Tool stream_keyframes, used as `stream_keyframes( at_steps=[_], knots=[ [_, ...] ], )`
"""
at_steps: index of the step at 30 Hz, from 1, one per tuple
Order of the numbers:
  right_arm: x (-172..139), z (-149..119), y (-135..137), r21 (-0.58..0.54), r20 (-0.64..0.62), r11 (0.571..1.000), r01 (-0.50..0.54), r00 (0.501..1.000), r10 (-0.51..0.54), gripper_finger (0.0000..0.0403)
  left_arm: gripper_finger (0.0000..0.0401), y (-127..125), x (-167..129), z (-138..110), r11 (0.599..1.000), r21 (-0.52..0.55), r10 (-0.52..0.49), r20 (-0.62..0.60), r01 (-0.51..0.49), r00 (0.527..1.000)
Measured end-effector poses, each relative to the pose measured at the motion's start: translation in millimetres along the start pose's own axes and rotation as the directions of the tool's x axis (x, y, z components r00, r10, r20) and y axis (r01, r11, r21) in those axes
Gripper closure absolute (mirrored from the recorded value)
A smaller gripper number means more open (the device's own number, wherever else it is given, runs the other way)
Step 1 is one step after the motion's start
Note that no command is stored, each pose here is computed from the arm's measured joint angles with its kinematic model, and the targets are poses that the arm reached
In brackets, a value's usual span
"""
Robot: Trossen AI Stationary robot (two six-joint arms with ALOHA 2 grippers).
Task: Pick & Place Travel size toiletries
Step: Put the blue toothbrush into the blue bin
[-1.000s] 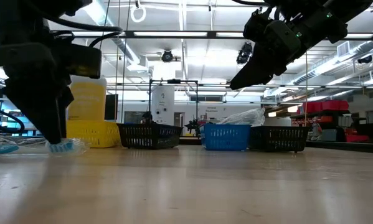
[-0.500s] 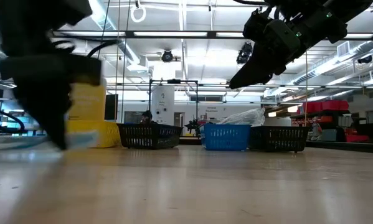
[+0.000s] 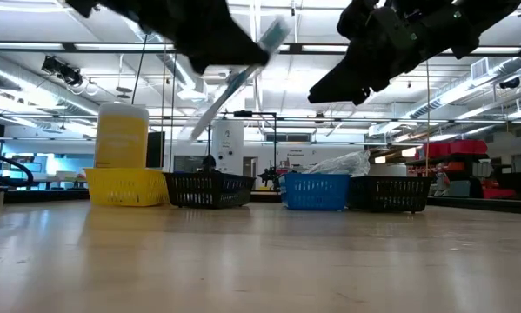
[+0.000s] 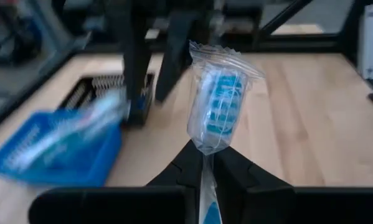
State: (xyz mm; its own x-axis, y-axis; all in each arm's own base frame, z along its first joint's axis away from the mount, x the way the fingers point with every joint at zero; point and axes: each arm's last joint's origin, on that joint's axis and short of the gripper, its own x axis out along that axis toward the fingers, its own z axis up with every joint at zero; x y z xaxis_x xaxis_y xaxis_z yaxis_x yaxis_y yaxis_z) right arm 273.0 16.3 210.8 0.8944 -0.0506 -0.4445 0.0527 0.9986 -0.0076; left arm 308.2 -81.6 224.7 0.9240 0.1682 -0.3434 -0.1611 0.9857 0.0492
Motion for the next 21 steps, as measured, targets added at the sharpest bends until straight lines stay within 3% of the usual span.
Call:
stream_keyframes(
  at_steps=[5, 8, 11, 14, 21],
  knots=[
    [0, 2, 2, -0.051, 0.023, 0.996, -0.077, 0.997, 0.078, 0.0254, 0.0374, 15, 7, 16, 0.998, 0.062, 0.007, 0.045, -0.01, 0.999],
    [0, 7, 3, -0.068, 0.065, 0.992, -0.105, 0.992, 0.11, 0.0229, 0.037, 25, 11, 20, 0.997, 0.064, 0.041, 0.073, -0.046, 0.996],
    [1, 11, 4, -0.085, 0.116, 0.99, -0.113, 0.986, 0.123, 0.0211, 0.037, 34, 14, 29, 0.998, 0.054, 0.009, 0.145, -0.017, 0.989],
    [0, 17, 3, -0.089, 0.177, 0.99, -0.106, 0.977, 0.121, 0.0204, 0.0373, 39, 16, 32, 0.994, 0.097, -0.058, 0.17, 0.041, 0.984],
    [2, 24, 3, -0.047, 0.26, 0.992, -0.119, 0.957, 0.128, 0.0203, 0.0369, 47, 16, 42, 0.991, 0.125, -0.072, 0.27, 0.039, 0.96]
  ],
)
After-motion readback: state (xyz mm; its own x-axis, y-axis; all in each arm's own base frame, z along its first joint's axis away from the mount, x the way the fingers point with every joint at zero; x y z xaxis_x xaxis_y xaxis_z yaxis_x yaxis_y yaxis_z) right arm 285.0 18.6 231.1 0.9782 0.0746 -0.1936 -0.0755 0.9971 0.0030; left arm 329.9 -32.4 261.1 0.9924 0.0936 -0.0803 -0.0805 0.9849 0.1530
